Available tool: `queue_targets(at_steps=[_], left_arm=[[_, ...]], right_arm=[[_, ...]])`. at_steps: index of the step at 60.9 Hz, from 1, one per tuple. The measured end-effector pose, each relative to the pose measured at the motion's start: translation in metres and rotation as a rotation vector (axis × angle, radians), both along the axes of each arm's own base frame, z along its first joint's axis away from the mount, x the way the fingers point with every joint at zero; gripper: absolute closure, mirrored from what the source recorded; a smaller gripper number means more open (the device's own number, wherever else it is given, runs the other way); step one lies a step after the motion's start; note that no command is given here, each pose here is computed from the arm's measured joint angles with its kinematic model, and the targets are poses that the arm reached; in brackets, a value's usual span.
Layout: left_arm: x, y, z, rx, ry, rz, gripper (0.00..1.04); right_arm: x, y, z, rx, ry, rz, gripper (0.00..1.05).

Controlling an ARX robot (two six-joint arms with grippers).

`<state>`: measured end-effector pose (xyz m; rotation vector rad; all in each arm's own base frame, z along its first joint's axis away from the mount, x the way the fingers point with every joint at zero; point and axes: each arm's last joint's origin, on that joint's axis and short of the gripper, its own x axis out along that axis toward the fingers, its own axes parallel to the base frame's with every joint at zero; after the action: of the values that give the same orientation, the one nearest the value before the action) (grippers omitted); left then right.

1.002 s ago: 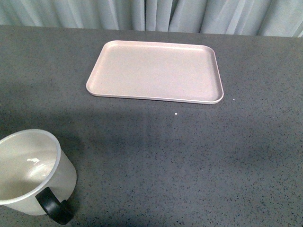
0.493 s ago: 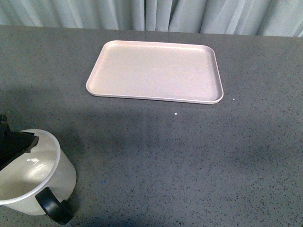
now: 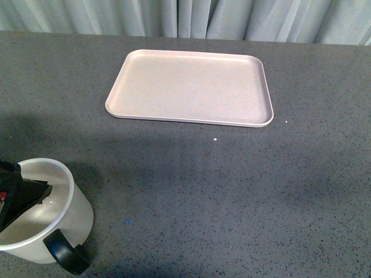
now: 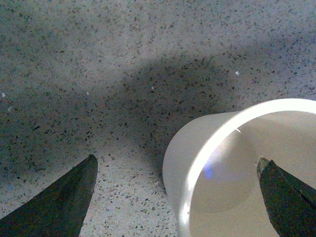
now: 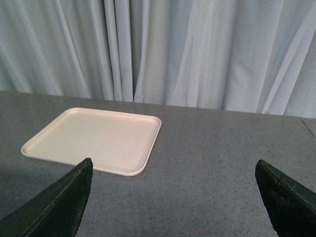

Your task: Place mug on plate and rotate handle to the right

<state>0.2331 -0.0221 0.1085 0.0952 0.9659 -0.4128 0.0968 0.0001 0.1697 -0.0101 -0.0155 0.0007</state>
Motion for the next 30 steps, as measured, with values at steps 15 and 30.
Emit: queue_targets(at_steps=[15, 30], left_arm=[[-0.0033, 0.0018, -0.0072, 0.021, 0.024, 0.004, 0.35], [-0.0074, -0.0027, -0.0004, 0.01, 0.062, 0.006, 0.82]], right_arm=[[0.0, 0.0, 0.0, 0.0, 0.0, 0.0, 0.09], [0.0, 0.0, 0.0, 0.0, 0.0, 0.0, 0.09]])
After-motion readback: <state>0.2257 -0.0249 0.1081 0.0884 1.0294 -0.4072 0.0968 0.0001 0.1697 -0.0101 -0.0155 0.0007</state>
